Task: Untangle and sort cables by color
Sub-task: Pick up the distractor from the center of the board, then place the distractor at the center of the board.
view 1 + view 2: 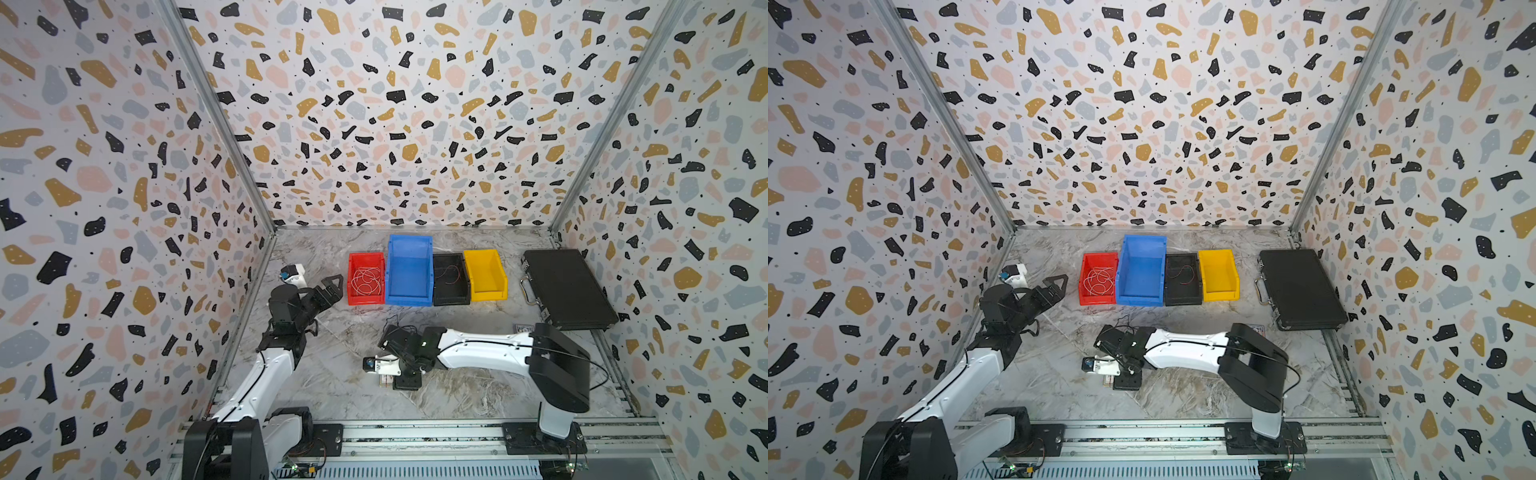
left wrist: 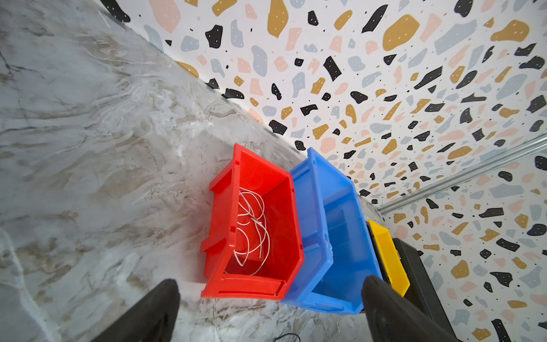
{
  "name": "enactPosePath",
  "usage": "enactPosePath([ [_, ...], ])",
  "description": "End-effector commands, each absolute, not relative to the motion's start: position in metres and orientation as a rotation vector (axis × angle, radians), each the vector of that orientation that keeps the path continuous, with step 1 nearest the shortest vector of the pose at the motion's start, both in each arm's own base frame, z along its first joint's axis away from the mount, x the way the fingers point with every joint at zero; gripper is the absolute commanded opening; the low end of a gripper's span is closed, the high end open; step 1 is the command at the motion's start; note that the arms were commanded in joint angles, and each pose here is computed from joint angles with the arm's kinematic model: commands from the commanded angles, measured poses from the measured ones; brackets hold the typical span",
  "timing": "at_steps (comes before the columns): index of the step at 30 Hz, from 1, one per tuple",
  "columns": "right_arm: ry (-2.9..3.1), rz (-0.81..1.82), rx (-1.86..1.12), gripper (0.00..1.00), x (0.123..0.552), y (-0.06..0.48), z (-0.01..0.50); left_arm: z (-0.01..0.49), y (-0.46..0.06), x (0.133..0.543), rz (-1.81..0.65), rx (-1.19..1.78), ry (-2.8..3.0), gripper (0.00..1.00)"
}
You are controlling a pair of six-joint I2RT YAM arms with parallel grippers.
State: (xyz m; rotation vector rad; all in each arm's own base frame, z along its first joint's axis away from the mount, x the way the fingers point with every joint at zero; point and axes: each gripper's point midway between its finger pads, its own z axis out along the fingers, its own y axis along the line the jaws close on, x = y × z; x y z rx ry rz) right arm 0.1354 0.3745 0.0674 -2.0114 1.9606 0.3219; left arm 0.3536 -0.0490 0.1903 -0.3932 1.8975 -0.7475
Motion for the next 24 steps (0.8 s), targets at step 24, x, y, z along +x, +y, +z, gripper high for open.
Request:
enactPosePath([
  [24, 2.635, -0.027, -0.323, 0.49, 0.280, 0.046, 0.143, 0.204, -0.085, 0.355, -0.858, -0.204, 1.913, 0.99],
])
